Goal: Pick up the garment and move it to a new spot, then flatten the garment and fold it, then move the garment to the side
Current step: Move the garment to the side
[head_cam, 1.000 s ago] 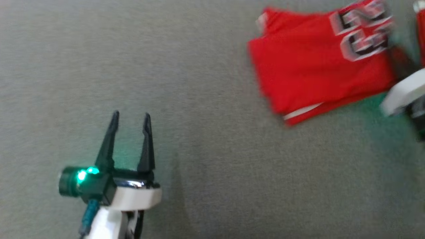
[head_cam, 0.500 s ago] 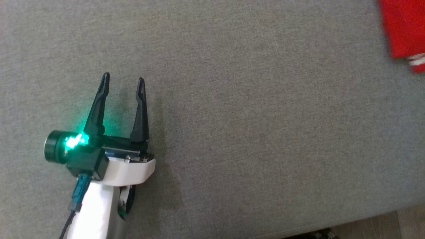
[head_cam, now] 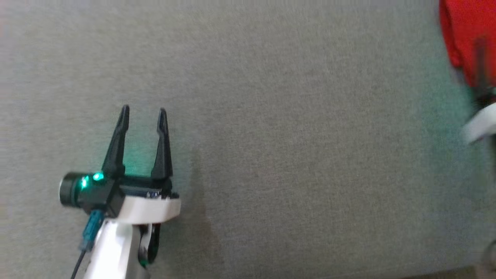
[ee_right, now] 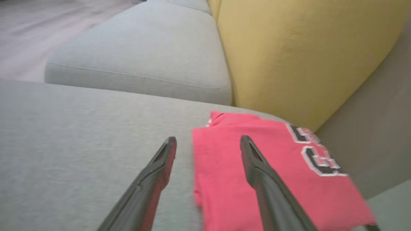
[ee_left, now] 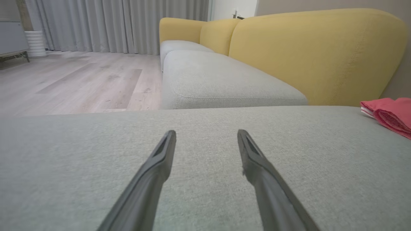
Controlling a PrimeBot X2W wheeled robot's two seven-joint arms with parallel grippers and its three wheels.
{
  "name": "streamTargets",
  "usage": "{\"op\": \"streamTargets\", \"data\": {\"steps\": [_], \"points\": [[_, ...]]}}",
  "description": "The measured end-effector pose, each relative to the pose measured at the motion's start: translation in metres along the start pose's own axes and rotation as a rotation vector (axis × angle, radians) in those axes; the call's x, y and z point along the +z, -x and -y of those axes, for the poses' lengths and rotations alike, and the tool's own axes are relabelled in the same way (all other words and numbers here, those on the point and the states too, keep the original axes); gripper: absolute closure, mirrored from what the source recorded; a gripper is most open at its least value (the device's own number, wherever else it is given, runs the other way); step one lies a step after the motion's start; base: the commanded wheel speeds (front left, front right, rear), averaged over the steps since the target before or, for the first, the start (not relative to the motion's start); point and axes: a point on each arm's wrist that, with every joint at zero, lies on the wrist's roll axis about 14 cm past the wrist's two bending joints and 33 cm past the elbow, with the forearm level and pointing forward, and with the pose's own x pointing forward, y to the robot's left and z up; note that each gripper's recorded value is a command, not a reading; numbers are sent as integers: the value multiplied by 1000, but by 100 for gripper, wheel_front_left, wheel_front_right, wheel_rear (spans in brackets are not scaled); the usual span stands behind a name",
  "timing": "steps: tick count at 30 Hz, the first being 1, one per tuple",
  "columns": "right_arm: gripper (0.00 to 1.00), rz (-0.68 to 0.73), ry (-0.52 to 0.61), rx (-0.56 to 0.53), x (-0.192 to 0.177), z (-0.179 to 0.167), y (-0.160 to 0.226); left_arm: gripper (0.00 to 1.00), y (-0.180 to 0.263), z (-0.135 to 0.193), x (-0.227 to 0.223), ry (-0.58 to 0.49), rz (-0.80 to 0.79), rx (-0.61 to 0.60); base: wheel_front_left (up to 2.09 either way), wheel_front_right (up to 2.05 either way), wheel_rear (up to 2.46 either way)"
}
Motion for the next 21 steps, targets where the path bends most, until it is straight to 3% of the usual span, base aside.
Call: {"op": "streamTargets", "data": {"steps": [8,12,18,21], "points": [[0,73,-231,205,-28,-107,36,0,42,-11,22,28,26,65,0,0,0],[0,111,-272,299,-35,-151,64,0,72,-17,29,28,37,102,0,0,0],[0,294,-245,333,22,-164,88,0,110,-26,45,9,82,168,0,0,0],[0,333,-232,326,27,-164,109,0,127,-28,54,-10,113,185,0,0,0]]}}
